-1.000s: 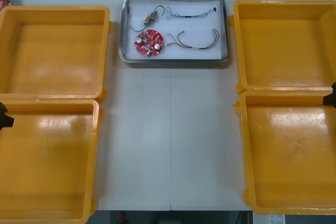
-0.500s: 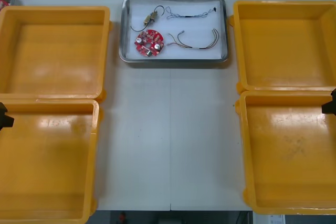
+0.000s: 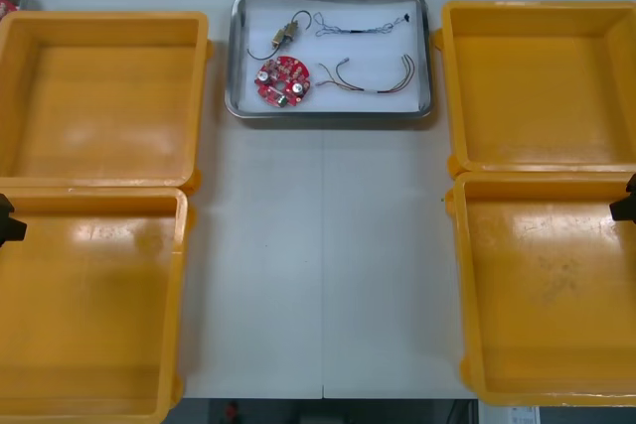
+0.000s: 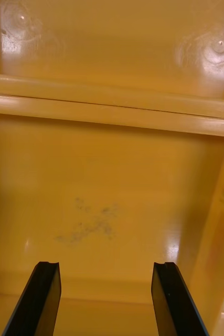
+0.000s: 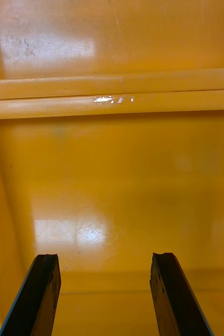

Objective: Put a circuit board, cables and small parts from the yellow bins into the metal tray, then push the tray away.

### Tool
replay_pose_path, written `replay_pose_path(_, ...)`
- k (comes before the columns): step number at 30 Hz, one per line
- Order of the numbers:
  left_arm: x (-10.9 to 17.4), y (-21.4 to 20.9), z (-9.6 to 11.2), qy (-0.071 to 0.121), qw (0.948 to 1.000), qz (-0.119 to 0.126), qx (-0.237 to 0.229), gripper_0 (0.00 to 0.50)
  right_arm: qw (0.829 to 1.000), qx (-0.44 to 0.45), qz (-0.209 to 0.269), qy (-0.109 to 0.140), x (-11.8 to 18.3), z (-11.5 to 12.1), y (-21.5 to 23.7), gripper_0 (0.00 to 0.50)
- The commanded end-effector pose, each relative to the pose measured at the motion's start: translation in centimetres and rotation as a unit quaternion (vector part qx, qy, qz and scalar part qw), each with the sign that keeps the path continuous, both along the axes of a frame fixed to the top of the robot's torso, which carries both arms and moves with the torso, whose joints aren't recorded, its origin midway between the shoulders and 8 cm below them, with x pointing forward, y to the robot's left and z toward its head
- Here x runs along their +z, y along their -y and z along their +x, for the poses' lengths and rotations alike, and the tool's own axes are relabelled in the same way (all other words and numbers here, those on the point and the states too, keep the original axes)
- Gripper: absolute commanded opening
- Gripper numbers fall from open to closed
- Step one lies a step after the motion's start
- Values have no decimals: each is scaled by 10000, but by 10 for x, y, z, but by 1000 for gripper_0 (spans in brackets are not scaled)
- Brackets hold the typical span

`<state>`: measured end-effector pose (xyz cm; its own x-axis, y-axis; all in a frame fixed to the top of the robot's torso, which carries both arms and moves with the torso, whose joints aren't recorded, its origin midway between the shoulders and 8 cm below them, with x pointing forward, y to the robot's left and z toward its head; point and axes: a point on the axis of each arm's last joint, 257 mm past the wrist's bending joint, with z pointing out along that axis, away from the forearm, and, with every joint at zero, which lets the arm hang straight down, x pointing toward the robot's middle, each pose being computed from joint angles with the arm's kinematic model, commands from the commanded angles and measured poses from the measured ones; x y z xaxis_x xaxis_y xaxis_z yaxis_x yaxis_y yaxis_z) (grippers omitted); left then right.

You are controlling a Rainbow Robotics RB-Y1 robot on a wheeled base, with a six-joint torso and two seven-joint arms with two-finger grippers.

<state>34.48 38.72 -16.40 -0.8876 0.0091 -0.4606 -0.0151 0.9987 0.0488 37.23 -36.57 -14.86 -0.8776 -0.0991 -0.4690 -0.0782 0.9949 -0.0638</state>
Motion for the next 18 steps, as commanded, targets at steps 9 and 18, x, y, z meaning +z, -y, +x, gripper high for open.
replay_pose_path(9,7,-10,-7,-6,9997,251,-37,500,9996,-168,-158,148,16,3,15,500)
replay_pose_path(18,7,-10,-7,-6,9997,251,-37,500,9996,-168,-158,148,16,3,15,500)
